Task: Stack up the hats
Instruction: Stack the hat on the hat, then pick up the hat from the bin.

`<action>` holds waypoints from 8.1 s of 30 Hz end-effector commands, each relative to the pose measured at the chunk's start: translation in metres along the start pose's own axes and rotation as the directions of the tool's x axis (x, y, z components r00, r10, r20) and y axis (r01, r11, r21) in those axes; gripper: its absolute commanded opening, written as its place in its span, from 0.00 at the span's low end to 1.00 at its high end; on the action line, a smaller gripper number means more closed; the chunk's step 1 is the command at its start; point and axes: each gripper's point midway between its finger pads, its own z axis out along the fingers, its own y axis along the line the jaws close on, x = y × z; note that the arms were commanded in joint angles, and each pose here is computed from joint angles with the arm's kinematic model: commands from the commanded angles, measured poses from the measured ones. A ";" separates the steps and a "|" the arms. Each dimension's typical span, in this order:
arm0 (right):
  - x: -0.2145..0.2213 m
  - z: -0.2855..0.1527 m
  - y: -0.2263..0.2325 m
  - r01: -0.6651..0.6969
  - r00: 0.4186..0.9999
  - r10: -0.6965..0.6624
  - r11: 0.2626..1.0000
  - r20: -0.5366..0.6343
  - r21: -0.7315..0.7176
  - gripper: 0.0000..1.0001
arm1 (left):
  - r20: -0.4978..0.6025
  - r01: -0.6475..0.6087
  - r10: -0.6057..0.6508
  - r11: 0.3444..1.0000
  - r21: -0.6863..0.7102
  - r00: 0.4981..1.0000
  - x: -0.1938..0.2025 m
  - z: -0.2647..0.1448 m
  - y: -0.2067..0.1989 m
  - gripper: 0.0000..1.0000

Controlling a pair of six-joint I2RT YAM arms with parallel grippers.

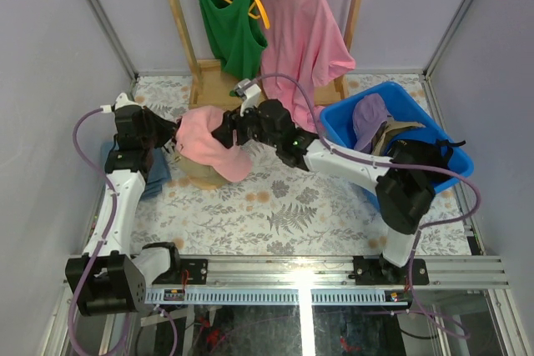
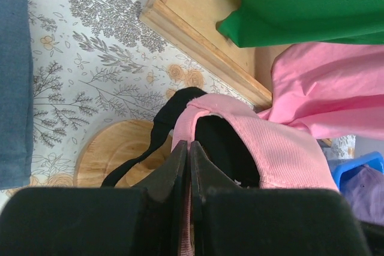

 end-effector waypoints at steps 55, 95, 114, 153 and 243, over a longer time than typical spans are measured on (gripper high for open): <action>0.132 -0.039 -0.047 -0.808 0.472 0.835 0.538 0.282 -0.242 1.00 | -0.028 0.045 -0.042 0.992 0.120 0.999 0.000 0.006 -0.018 0.00; 0.117 -0.078 -0.022 -0.763 0.535 0.801 0.595 0.270 -0.251 0.08 | 0.017 0.052 -0.054 0.994 0.096 0.998 -0.011 -0.006 -0.018 0.00; 0.161 -0.072 -0.025 -0.830 0.492 0.842 0.530 0.222 -0.172 0.07 | 0.095 0.067 -0.063 0.997 -0.039 0.993 -0.019 -0.020 0.007 0.00; 0.235 -0.043 -0.059 -0.855 0.517 0.839 0.494 0.171 0.158 0.20 | 0.072 0.100 -0.091 0.986 -0.133 0.993 0.005 -0.007 0.041 0.04; 0.049 -0.328 -0.249 -0.304 0.950 0.151 0.260 0.272 0.916 0.78 | 0.270 0.208 -0.223 0.975 0.083 0.937 -0.044 -0.091 -0.009 0.89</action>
